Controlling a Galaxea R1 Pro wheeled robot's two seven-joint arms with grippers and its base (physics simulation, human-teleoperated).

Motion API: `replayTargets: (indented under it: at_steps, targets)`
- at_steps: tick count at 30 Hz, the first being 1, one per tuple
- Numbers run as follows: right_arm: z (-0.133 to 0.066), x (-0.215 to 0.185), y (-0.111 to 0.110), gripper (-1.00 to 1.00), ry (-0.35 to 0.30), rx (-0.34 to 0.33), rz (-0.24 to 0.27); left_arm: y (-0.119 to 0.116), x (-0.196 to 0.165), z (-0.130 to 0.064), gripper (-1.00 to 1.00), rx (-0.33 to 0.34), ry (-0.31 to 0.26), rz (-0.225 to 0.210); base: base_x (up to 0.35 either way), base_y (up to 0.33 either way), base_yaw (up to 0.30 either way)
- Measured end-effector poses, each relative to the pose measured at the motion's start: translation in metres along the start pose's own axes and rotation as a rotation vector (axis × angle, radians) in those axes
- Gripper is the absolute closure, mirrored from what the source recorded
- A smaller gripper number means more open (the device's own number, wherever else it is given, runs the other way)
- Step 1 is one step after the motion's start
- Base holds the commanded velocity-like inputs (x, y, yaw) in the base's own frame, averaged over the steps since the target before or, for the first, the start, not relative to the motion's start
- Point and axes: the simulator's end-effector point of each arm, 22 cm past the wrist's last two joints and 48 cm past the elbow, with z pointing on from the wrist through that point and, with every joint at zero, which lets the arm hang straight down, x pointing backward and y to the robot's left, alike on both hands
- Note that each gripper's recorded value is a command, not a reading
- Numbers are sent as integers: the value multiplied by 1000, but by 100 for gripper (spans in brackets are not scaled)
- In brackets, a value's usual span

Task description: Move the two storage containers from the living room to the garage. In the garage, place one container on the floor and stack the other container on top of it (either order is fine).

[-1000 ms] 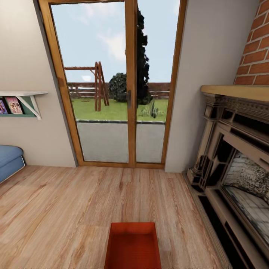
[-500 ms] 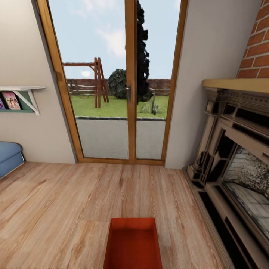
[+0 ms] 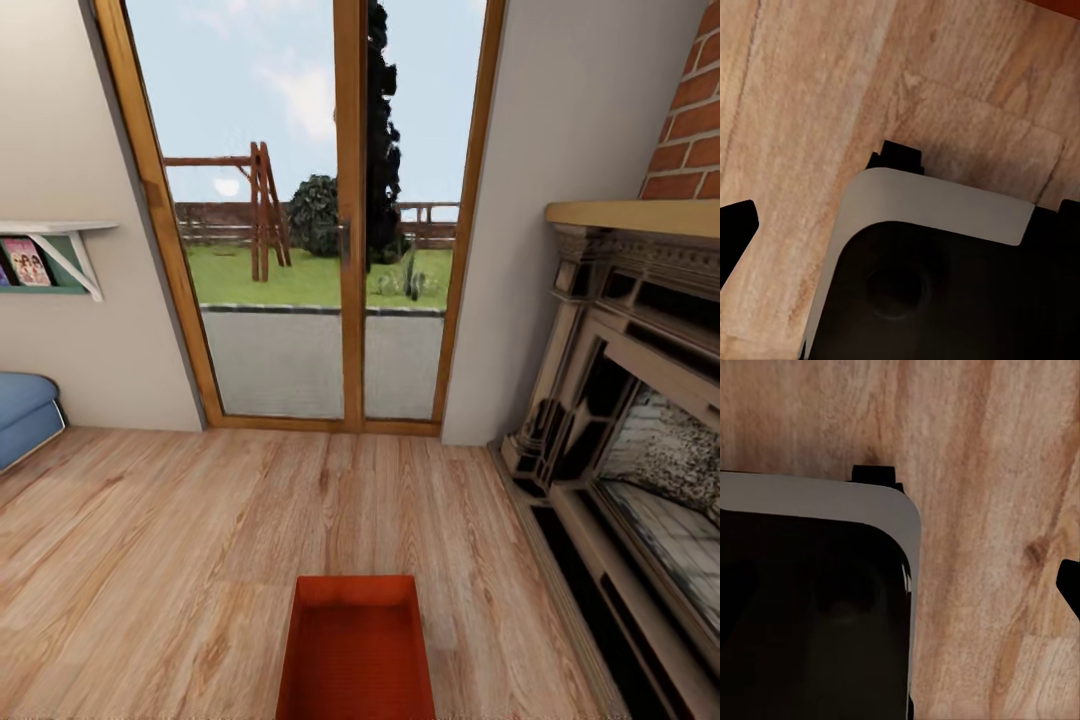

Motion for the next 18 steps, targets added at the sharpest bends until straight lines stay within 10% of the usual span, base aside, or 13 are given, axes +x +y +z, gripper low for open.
replayTargets:
  at_steps: [18]
  targets:
    - [1, 11, 0, -100, 28, -1, -2, 4, 11, 2, -100, -9, 28, 2, 0, 0, 0]
